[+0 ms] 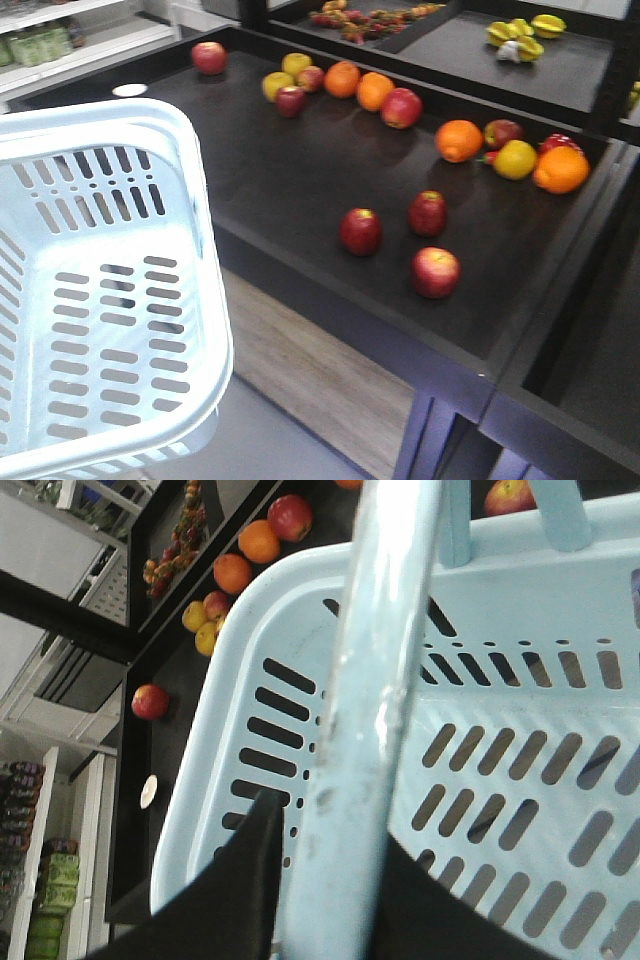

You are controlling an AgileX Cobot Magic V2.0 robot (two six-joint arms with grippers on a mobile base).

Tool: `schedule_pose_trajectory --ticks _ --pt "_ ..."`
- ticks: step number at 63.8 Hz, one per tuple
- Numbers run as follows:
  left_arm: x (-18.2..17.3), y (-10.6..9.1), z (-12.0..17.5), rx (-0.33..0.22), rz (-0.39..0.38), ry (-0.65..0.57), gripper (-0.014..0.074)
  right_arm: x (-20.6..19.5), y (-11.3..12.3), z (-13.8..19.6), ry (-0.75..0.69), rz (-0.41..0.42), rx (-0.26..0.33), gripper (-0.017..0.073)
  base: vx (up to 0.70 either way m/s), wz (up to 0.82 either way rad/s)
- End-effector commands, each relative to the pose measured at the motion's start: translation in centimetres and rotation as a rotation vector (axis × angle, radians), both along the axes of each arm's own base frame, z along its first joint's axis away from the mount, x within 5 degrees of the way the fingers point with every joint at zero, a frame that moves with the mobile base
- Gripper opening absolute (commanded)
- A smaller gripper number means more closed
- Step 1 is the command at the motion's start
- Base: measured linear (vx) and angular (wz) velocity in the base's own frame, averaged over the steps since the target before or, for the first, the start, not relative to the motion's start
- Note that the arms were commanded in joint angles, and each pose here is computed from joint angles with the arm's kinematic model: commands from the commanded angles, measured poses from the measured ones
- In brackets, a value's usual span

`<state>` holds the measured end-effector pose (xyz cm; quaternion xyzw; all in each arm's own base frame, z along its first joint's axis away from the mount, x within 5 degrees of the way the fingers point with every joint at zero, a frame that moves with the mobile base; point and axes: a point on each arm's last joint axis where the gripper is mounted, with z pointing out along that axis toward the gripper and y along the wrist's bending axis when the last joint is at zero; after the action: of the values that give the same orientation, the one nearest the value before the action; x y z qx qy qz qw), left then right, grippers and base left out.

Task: Pick three apples into basket with both arms
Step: 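Turn the base away from the table carrying the basket in the left gripper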

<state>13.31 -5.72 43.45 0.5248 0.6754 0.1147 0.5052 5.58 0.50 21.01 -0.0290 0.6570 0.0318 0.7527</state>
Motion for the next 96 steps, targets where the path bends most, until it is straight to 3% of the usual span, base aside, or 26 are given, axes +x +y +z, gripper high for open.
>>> schedule_pose_trajectory --ticks 1,96 --pt "-0.07 -0.01 1.86 -0.075 0.008 -0.113 -0.0008 -0.12 0.04 0.17 -0.066 0.003 -0.006 -0.0009 -0.10 0.47" --pt "-0.07 -0.01 1.86 -0.075 0.008 -0.113 -0.0008 -0.12 0.04 0.17 -0.066 0.003 -0.006 -0.0009 -0.02 0.39"
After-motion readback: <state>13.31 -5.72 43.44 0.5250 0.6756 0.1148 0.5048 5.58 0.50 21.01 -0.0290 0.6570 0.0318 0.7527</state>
